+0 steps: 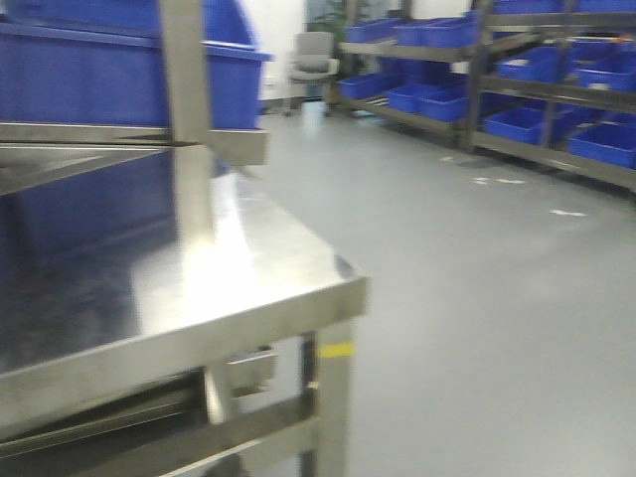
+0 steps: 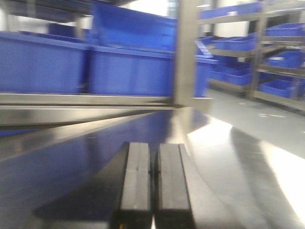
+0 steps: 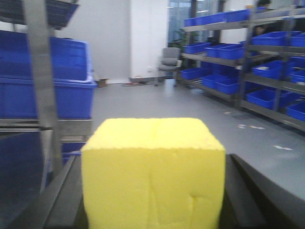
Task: Place yellow foam block on left shelf second layer
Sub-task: 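Drive the base away from the table carrying the cube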
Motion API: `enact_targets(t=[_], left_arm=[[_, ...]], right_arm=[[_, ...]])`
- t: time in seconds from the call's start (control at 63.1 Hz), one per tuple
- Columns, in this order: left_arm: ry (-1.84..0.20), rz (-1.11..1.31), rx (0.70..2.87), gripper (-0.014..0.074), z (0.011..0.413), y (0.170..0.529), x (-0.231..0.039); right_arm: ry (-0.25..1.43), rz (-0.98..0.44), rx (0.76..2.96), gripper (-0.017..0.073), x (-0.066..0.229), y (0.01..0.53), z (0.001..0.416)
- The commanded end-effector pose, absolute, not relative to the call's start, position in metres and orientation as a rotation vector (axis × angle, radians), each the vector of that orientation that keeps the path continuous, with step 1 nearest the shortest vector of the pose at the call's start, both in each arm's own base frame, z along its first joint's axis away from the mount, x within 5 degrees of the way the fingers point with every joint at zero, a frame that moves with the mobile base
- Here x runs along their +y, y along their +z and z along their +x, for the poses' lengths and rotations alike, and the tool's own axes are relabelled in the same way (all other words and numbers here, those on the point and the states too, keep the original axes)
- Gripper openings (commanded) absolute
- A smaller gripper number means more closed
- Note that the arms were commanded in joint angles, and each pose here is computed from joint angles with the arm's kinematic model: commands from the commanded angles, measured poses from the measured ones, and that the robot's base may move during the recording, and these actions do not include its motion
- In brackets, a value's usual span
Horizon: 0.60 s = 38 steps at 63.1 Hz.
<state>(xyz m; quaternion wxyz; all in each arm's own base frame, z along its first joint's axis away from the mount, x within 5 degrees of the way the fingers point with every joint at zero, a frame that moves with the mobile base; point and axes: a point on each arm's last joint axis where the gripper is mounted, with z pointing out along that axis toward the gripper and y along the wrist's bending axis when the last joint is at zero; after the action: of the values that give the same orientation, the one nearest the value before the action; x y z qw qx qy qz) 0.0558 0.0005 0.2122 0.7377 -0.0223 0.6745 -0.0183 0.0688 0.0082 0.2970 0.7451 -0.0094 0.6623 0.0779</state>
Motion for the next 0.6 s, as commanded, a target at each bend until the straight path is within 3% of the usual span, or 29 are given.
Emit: enact_targets(t=[0.0, 0.587], left_arm=[[-0.047, -0.054, 1.405, 0.0124, 0.0545, 0.2117, 0.0006], [-0.047, -0.054, 1.405, 0.0124, 0.0545, 0.2117, 0.0006]], right_arm=[[0.159, -0.029, 1.342, 0.0501, 0.0078, 0.3141, 0.0664], [0.159, -0.029, 1.342, 0.0501, 0.0078, 0.3141, 0.0664]])
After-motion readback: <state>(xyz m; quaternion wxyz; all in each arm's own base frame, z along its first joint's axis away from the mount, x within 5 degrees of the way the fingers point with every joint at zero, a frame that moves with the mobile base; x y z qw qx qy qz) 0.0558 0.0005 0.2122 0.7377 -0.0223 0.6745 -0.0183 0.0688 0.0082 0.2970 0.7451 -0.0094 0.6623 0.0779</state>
